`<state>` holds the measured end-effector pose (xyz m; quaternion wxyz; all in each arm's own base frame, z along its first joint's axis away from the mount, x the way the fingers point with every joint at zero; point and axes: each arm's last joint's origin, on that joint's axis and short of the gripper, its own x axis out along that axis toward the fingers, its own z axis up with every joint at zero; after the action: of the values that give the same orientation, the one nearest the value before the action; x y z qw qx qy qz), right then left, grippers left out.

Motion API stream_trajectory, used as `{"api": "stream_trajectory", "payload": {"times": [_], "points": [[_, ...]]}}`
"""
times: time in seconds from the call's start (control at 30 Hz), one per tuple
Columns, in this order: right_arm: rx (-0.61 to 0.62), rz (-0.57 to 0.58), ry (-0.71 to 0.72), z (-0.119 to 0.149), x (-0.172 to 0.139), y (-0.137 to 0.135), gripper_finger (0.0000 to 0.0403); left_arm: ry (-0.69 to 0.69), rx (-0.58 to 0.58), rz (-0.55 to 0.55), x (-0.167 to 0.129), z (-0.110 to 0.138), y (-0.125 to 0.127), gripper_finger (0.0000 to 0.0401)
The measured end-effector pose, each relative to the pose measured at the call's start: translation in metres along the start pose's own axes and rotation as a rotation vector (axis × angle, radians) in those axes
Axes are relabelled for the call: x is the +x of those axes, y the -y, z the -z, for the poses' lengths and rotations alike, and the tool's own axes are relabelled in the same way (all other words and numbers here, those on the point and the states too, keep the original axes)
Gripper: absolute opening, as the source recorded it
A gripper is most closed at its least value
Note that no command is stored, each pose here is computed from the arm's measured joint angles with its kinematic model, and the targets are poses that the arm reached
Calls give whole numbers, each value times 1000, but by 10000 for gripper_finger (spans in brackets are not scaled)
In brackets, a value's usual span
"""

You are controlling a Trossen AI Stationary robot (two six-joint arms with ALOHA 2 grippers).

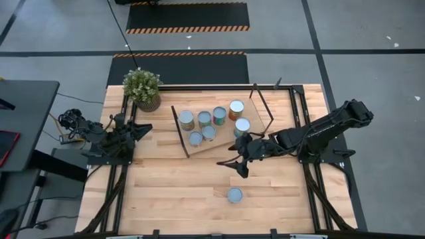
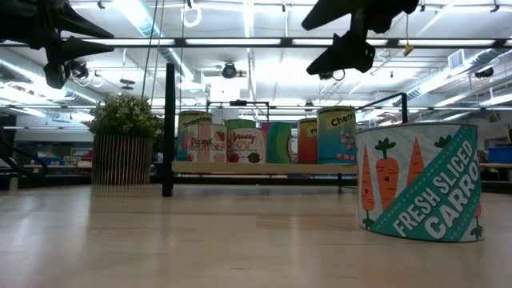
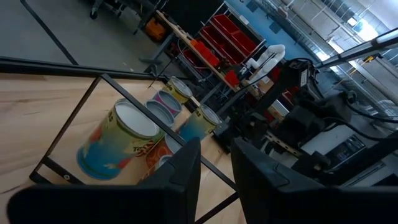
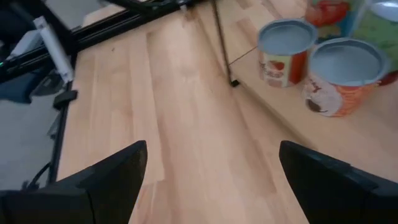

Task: Pick and place cans onto a shelf
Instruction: Put the canned carrots on the shelf

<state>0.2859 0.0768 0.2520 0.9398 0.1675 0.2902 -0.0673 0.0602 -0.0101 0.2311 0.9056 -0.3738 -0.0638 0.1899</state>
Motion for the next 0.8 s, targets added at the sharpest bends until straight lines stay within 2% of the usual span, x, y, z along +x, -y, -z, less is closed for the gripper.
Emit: {"api": "stream_trajectory", "payload": {"times": [0.17,0.27,0.5,0.8], "points": [[-67,-66,-29,3,-2,-7,372,0,0,0,0,0,0,96],[-122,-67,-35,5,-2,-7,372,0,0,0,0,0,0,96],[-96,3,1,4,-2,-5,372,0,0,0,0,0,0,96],[-145,-20,-19,5,-2,-6,372,0,0,0,0,0,0,96]]}}
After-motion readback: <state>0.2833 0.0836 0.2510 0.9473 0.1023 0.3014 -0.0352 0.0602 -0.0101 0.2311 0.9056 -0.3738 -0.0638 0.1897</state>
